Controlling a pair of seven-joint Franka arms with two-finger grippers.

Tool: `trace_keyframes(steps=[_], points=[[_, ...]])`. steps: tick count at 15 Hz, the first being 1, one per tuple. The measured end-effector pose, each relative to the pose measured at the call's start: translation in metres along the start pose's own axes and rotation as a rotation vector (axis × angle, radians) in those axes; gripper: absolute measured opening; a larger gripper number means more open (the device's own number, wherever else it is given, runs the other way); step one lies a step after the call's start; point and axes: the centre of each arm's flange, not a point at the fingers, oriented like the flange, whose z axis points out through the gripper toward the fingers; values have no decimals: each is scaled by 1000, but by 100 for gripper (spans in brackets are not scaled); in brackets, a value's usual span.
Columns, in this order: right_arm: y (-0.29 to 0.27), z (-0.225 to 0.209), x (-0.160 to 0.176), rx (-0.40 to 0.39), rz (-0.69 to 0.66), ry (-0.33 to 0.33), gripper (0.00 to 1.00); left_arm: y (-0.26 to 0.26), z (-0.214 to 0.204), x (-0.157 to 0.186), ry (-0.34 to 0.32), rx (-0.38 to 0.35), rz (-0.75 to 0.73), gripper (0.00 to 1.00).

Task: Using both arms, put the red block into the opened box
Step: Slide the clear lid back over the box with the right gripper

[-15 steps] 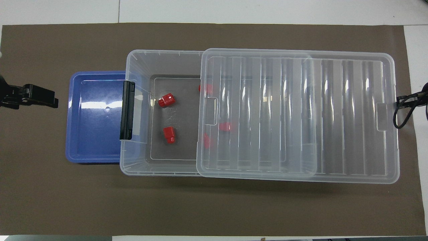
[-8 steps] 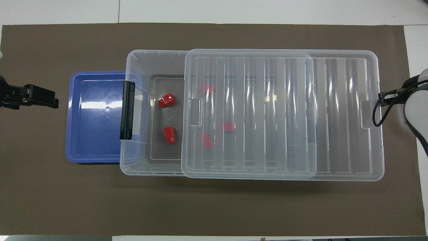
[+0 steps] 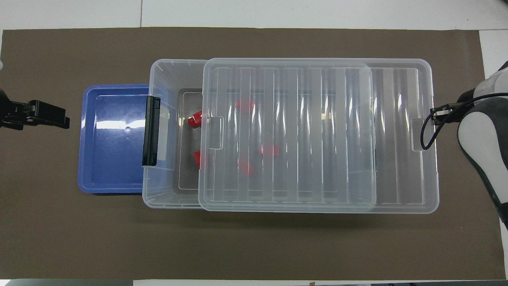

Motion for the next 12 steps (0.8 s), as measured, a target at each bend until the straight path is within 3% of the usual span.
trace_keyframes(steps=[12], points=[[-46, 8, -5, 9, 30, 35, 1, 0, 0, 0, 0, 0, 0, 100]])
